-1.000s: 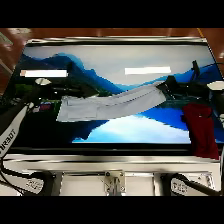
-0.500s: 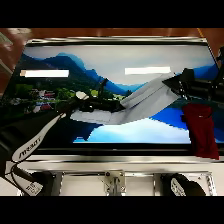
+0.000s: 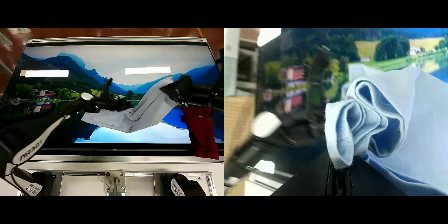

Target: Fold the shirts.

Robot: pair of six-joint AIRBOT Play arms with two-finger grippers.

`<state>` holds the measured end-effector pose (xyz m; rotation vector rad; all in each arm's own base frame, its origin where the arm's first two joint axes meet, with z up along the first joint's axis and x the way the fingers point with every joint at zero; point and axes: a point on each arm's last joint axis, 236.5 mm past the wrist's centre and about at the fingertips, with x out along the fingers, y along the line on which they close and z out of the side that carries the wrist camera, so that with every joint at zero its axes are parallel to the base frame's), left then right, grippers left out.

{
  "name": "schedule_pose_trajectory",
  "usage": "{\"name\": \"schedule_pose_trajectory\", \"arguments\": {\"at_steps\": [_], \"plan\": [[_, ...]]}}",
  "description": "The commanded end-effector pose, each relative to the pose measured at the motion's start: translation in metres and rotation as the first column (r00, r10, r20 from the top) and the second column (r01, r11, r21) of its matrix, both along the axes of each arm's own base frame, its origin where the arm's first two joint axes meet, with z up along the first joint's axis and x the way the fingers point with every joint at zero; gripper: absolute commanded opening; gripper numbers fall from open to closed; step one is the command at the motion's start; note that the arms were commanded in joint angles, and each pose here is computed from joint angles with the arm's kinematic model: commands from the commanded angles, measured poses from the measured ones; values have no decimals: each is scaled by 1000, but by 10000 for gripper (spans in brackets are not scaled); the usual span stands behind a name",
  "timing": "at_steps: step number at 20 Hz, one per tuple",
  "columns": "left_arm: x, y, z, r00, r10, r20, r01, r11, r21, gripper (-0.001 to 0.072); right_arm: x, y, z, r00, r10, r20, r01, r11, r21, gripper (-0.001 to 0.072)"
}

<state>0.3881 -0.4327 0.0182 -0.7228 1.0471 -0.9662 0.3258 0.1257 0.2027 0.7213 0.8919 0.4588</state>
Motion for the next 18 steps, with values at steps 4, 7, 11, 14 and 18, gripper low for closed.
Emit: {"name": "schedule_pose_trajectory", "arguments": {"at_steps": [4,7,11,14,18], "plan": [[72,179,143,915,188,356,-214,976,34,36,42,97,-27,990,95,104,-92,995,-38,59],[70,276,208,832,301,467,-347,938,15,36,60,168,-69,988,123,92,-123,992,0,59],[37,366,255,757,389,525,-462,887,9,37,78,235,-131,998,55,32,-58,995,86,59],[13,399,268,735,410,540,-501,865,25,37,80,257,-180,1000,11,-27,-8,997,78,59],[2,401,280,714,409,568,-512,859,26,37,81,271,-212,987,-53,-149,74,988,139,217]]}}
